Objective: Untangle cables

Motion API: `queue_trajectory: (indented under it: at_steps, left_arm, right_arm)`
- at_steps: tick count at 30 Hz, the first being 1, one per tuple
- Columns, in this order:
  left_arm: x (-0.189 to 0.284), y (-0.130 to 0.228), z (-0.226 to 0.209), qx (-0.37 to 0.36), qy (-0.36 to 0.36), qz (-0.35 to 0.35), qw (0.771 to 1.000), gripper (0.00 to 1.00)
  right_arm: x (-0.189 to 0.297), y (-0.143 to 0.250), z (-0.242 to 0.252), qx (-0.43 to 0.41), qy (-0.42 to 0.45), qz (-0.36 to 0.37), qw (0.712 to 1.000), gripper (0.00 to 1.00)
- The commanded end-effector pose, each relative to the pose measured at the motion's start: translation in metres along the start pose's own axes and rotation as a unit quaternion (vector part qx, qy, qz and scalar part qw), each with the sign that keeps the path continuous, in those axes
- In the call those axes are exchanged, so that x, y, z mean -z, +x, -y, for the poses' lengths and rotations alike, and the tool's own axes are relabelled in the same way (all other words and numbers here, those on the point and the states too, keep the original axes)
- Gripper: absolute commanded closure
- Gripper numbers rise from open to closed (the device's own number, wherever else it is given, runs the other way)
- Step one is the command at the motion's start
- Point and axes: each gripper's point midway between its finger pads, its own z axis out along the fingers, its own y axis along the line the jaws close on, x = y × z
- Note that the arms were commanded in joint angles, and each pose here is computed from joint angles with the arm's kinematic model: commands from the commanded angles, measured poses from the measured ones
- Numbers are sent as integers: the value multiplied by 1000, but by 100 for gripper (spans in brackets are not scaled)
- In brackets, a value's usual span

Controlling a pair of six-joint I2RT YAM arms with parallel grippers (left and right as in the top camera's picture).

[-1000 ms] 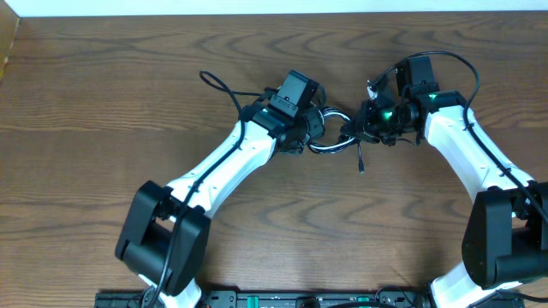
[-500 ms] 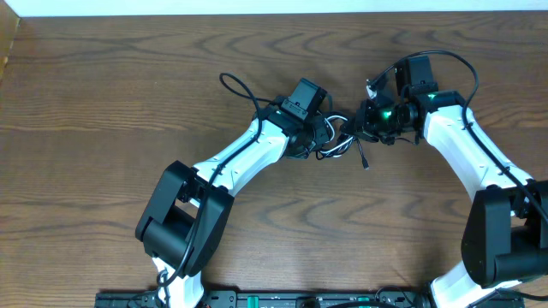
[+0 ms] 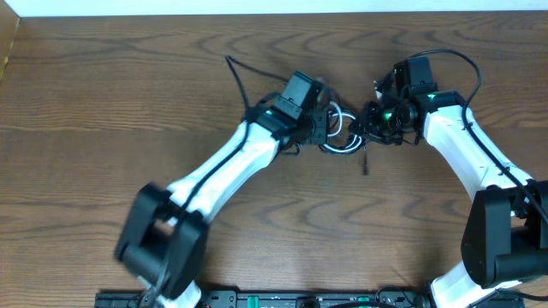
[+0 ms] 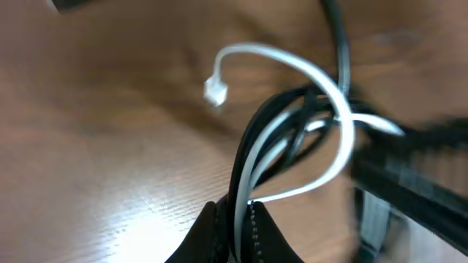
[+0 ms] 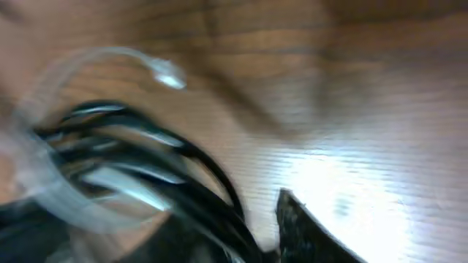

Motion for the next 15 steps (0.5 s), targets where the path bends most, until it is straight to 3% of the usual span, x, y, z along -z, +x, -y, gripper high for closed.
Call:
queue_trajectory:
  at_steps: [1, 5, 7, 12, 15]
  left_arm:
    - [48, -24, 17, -133, 15, 59, 989, 93]
    - [73, -33, 26, -226, 16, 91, 970, 92]
    - [75, -36, 23, -268, 0, 97, 958, 92]
    - [69, -35, 0, -347, -64, 78, 933, 92]
    - [67, -36, -5, -348, -80, 76, 931, 92]
  right_arm:
    - [4, -9, 3, 38, 20, 19, 999, 56]
    - [4, -9, -1, 97, 8, 16, 995, 37]
    - [5, -7, -13, 133, -26, 12, 991, 32]
    - [17, -16, -27, 155, -77, 21, 985, 28]
    - [25, -24, -25, 148, -77, 29, 986, 27]
